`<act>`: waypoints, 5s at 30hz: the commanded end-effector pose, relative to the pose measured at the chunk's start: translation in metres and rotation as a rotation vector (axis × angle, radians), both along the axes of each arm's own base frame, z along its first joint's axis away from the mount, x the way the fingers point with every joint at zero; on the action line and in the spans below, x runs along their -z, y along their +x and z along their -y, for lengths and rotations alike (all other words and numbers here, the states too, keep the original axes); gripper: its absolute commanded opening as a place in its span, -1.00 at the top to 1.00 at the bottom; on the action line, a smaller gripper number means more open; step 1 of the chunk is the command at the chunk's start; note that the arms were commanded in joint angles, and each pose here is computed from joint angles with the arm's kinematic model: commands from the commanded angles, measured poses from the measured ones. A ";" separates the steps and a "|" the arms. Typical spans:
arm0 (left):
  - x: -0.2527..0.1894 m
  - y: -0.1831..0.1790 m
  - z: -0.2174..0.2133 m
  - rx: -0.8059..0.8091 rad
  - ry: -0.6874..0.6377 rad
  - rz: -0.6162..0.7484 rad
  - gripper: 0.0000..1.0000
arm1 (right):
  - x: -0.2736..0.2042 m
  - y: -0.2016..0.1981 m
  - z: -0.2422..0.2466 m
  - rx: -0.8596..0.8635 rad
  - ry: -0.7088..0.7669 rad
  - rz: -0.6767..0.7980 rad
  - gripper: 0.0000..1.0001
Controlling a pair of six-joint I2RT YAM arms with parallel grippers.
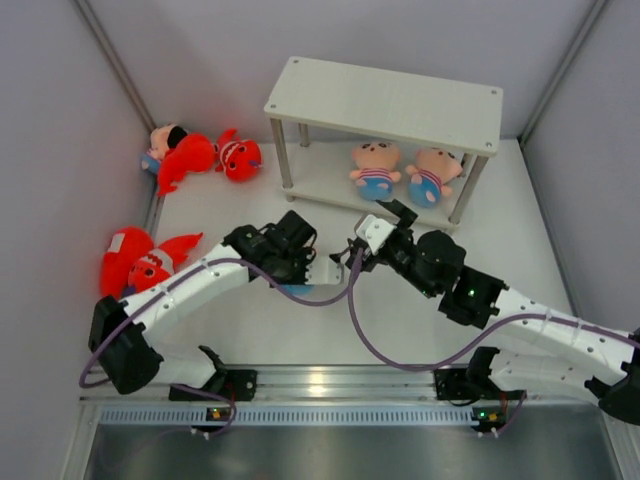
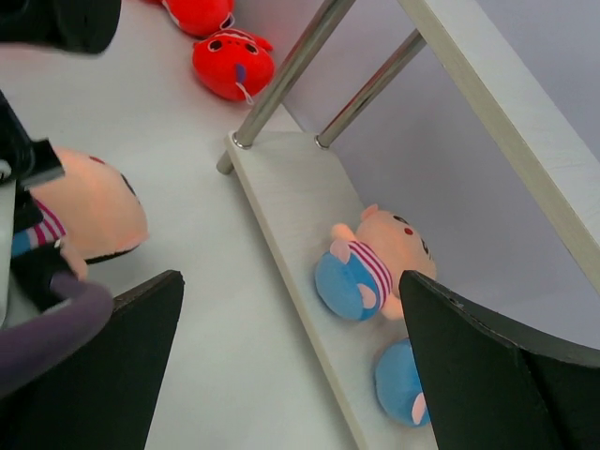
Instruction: Place and organize the stuffed toys onto the shelf
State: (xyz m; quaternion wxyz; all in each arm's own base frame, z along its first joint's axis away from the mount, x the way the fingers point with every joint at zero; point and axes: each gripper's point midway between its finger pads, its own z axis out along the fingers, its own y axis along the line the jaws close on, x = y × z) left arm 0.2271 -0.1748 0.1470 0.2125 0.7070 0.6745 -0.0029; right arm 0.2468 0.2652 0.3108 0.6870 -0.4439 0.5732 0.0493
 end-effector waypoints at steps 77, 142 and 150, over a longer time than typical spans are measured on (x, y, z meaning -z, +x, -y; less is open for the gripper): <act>-0.034 0.294 0.065 0.452 0.230 0.816 0.25 | -0.034 -0.083 0.120 0.058 0.362 -0.234 -0.99; 0.066 0.054 -0.363 -1.575 0.028 -0.124 -0.50 | 0.001 -0.055 -0.024 -0.117 0.132 -0.515 -0.99; 0.037 0.059 -0.324 -1.354 -0.171 -0.087 1.00 | 0.002 -0.042 -0.041 -0.112 0.135 -0.528 -0.99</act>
